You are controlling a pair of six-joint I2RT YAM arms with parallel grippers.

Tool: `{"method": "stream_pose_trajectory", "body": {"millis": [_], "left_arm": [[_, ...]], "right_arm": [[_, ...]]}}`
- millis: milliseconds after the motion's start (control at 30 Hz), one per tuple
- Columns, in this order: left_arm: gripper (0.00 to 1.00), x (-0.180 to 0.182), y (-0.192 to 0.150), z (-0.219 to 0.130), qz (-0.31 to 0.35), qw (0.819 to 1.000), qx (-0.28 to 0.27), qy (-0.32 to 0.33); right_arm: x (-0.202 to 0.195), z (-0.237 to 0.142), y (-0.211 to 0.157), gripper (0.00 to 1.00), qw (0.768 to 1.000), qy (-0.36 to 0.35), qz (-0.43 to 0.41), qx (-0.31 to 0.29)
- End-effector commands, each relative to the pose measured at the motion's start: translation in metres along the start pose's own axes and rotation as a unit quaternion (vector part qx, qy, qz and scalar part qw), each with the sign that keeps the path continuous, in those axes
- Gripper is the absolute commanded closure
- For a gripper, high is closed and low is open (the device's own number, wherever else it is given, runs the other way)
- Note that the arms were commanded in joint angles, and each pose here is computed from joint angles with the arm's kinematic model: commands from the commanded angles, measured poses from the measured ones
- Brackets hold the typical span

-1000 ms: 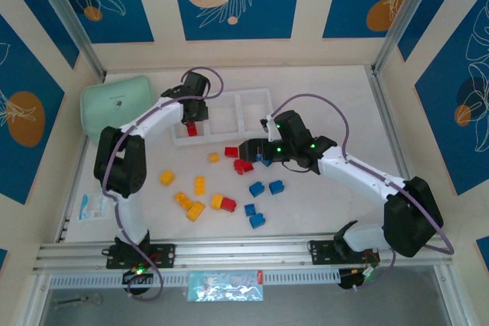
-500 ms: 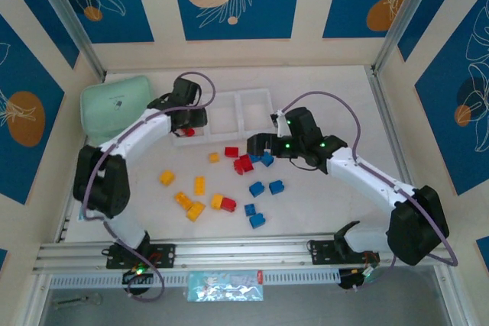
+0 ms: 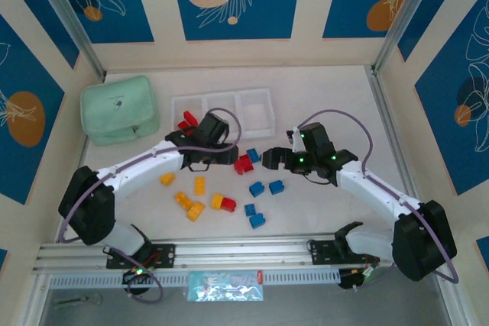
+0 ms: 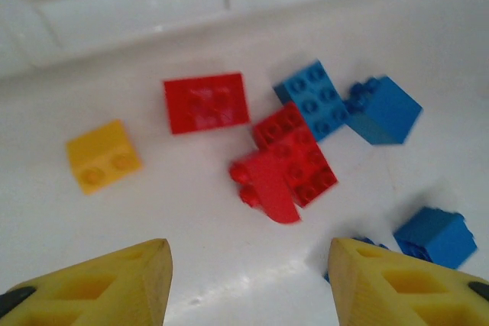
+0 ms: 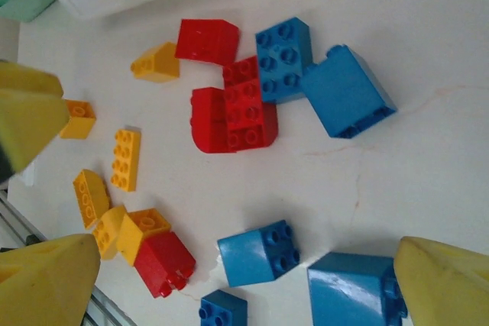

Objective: Sort the legos into containers by color
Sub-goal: Pick up the lego from the center of the table.

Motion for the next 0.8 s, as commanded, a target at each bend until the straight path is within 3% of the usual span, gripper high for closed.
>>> {"method": "stream_pose_trajectory", "body": {"millis": [0,367,767], "left_arm": [[0.43,-0.009,-0.012,0.016,-0.018,1.0,0.01,0.002],[0.4,-0.012,-0.026,0.068,-0.039,0.998,0.036,0.042],[0.51,-0.002,-0.023,0.088,-0.034,0.996,0.026,0.073]], "right_arm": [[-0.003,-0.002,-0.013,0.01,1.0,0.009,0.013,0.014],[-0.009,-0.006,-0.01,0.01,1.0,0.014,0.02,0.002],[-0.006,-0.007,-0.006,0.01,1.0,0.021,0.018,0.0]]}}
Point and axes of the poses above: each hand's point on the last joint's axis, 136 mm out from that joint toward the fingers, its own z axis out along the fingers, its own x axis along the line the jaws close on, y = z × x, the point moved 1 cm from there along -z, back along the fingers, and after that the axes turned 11 degrees about -z, right-handed, at the moved point
